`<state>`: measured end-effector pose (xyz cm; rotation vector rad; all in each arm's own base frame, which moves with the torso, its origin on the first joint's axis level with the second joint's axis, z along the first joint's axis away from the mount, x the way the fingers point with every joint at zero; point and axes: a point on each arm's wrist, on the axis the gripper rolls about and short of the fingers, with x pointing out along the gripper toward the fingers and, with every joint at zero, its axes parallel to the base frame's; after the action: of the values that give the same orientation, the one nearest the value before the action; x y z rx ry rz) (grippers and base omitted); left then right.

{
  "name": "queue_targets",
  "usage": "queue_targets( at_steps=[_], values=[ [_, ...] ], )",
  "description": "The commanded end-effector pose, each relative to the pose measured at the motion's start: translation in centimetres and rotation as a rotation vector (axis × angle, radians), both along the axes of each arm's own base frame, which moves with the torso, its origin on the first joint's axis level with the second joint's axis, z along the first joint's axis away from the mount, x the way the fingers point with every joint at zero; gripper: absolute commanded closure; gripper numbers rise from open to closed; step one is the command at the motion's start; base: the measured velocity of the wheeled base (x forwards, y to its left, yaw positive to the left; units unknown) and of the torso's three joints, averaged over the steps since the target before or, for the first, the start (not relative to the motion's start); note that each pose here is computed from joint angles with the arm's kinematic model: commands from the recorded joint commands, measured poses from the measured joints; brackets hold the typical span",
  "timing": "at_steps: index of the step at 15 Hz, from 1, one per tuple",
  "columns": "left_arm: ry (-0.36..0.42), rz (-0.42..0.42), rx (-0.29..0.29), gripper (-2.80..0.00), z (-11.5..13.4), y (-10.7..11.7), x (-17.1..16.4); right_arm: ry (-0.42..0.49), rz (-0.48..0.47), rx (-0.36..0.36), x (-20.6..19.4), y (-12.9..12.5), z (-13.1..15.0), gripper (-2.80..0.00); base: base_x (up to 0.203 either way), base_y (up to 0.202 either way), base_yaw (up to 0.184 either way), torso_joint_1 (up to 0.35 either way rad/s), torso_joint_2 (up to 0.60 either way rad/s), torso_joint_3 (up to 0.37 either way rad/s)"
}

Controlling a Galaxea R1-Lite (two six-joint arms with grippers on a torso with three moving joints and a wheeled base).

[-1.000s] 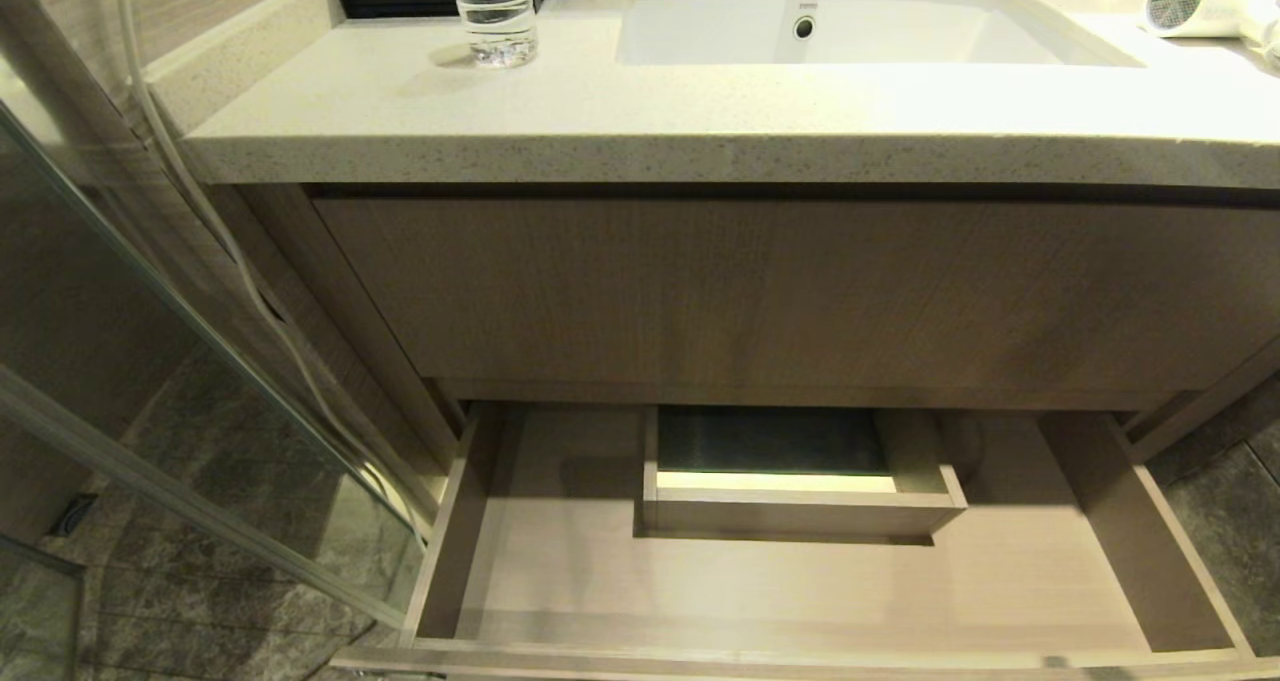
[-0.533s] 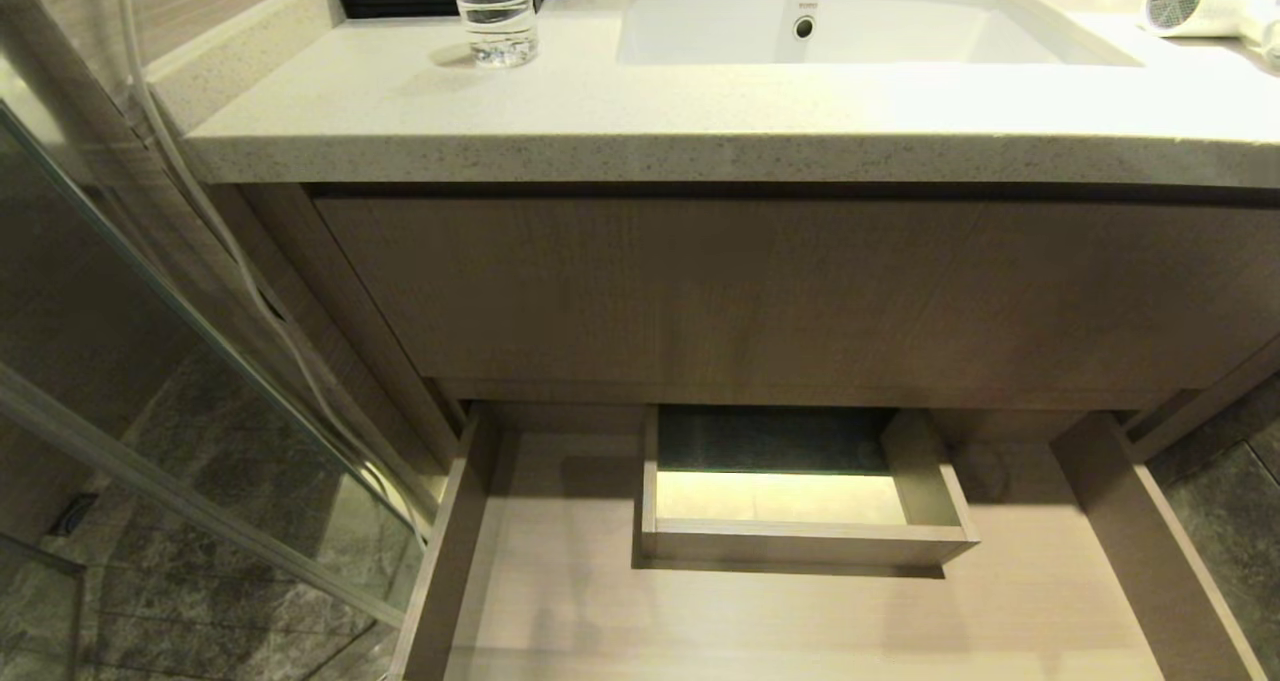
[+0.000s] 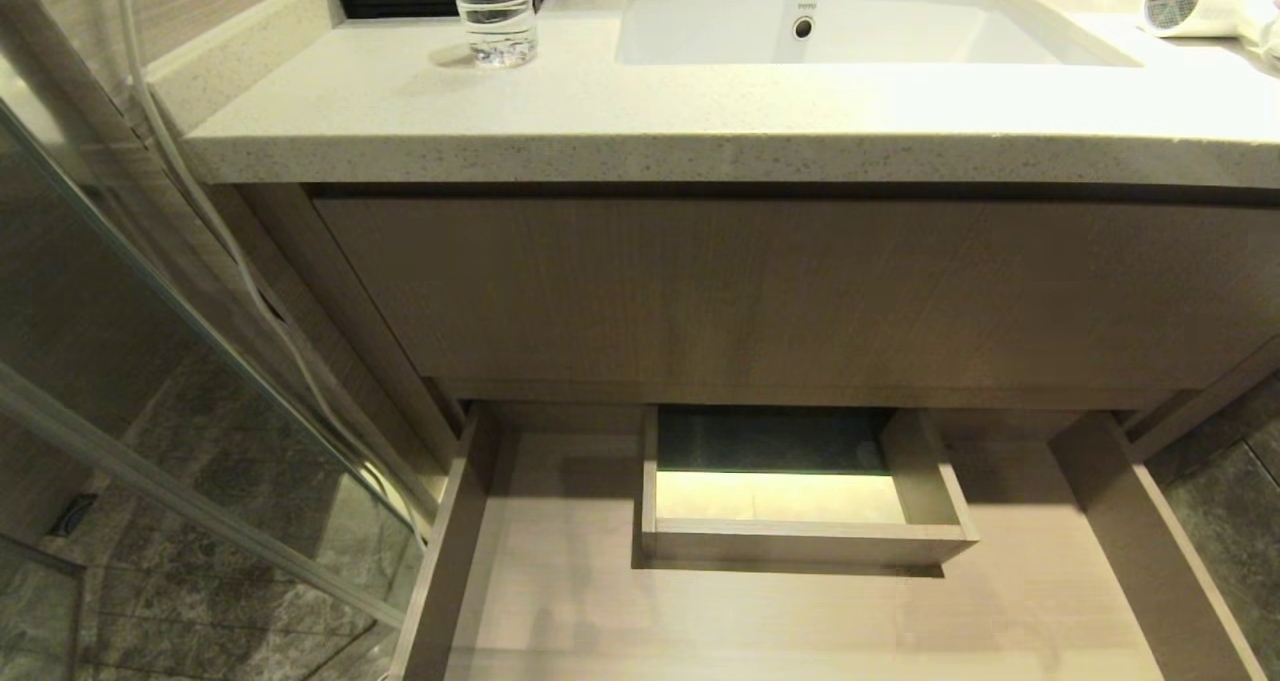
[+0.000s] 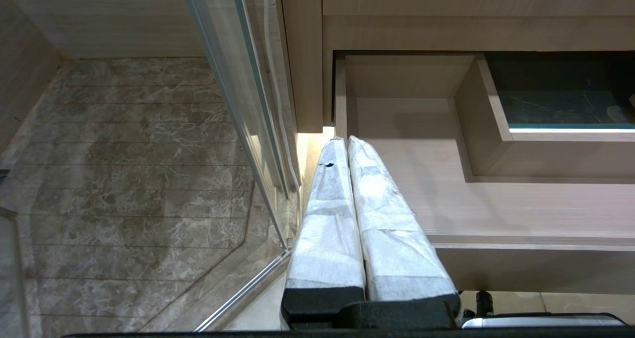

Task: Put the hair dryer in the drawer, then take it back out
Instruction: Pick up the hairdryer

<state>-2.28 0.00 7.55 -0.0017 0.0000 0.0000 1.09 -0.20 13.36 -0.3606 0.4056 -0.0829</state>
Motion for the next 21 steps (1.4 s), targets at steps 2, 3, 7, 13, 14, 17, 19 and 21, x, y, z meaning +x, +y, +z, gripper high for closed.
queue_targets(
  at_steps=[2, 3, 7, 13, 14, 17, 19, 21],
  values=[
    [0.000, 0.000, 0.000, 0.00, 0.0, 0.0, 0.0, -0.134, -0.002, 0.093, -1.2, 0.1, -5.0, 0.00, 0.000, 0.000, 0.000, 0.000, 0.00, 0.000],
    [0.000, 0.000, 0.000, 0.00, 0.0, 0.0, 0.0, -0.165, 0.001, 0.118, -1.0, 0.2, -5.1, 0.00, 0.000, 0.000, 0.000, 0.000, 0.00, 0.000],
    [0.000, 0.000, 0.000, 0.00, 0.0, 0.0, 0.0, -0.175, 0.055, 0.182, -1.2, 0.2, -5.1, 0.00, 0.000, 0.000, 0.000, 0.000, 0.00, 0.000],
    [0.000, 0.000, 0.000, 0.00, 0.0, 0.0, 0.0, -0.429, 0.114, 0.286, -3.4, 0.2, -5.6, 0.00, 0.000, 0.000, 0.000, 0.000, 0.00, 0.000],
    [0.000, 0.000, 0.000, 0.00, 0.0, 0.0, 0.0, -0.422, 0.095, 0.341, -3.4, 0.2, -5.8, 0.00, 0.000, 0.000, 0.000, 0.000, 0.00, 0.000],
    [0.000, 0.000, 0.000, 0.00, 0.0, 0.0, 0.0, -0.403, 0.089, 0.350, -3.3, 0.2, -5.8, 0.00, 0.000, 0.000, 0.000, 0.000, 0.00, 0.000],
    [0.000, 0.000, 0.000, 0.00, 0.0, 0.0, 0.0, -0.403, 0.079, 0.357, -3.4, 0.2, -5.9, 0.00, 0.000, 0.000, 0.000, 0.000, 0.00, 0.000],
    [0.000, 0.001, 0.000, 0.00, 0.0, 0.0, 0.0, -0.401, 0.080, 0.357, -3.4, 0.2, -5.9, 0.00, 0.000, 0.000, 0.000, 0.000, 0.00, 0.000]
  ],
)
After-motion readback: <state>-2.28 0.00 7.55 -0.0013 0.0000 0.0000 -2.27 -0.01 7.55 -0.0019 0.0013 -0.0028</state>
